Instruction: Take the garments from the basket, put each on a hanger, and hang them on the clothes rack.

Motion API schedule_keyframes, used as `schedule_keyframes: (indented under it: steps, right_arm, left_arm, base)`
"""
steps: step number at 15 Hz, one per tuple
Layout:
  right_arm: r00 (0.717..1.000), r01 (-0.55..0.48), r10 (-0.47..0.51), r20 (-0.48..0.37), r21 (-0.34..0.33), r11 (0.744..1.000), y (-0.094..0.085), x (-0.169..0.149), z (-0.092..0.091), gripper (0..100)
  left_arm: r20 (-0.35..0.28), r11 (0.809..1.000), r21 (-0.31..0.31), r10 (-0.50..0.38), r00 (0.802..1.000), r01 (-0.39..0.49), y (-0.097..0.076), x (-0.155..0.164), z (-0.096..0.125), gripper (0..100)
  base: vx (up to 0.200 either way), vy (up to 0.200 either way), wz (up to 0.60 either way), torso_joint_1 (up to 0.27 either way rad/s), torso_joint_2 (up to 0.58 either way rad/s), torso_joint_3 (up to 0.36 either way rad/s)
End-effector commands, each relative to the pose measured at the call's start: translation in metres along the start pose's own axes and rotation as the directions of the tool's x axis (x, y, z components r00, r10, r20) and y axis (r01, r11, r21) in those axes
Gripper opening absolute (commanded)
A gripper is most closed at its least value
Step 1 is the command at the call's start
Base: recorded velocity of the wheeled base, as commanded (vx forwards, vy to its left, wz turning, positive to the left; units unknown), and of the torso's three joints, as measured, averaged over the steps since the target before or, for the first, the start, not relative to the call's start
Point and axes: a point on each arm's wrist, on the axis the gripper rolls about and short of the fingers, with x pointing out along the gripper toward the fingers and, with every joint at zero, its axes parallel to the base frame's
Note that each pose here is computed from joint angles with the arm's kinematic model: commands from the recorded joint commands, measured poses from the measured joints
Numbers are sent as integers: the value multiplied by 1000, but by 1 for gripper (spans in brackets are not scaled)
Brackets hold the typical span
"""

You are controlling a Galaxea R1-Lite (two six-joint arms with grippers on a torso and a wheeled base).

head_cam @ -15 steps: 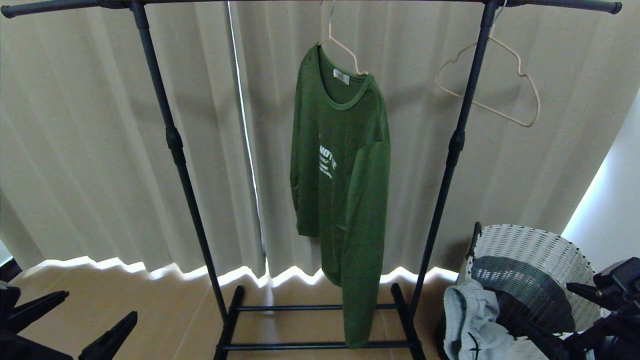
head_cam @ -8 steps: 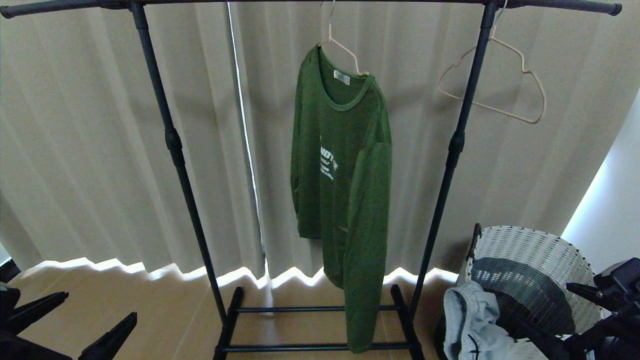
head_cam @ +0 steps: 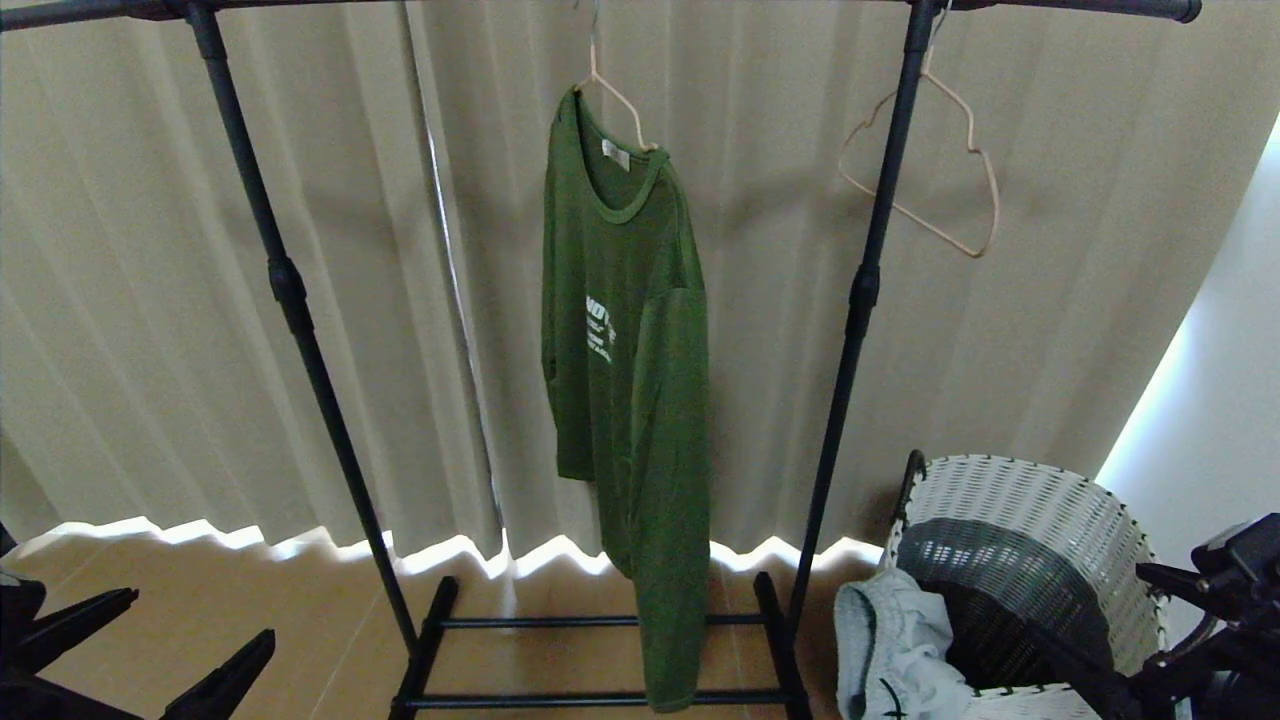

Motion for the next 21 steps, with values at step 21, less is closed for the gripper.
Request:
schedule_keyframes:
  steps: [21]
  right_arm:
    - [1000, 3, -4, -15, -5, 1000, 0, 0, -3, 100]
  left_arm:
    - [-15, 1000, 4, -3, 1000, 3, 0, 3, 0, 100]
  base:
    - [57, 0, 0, 0, 0, 0]
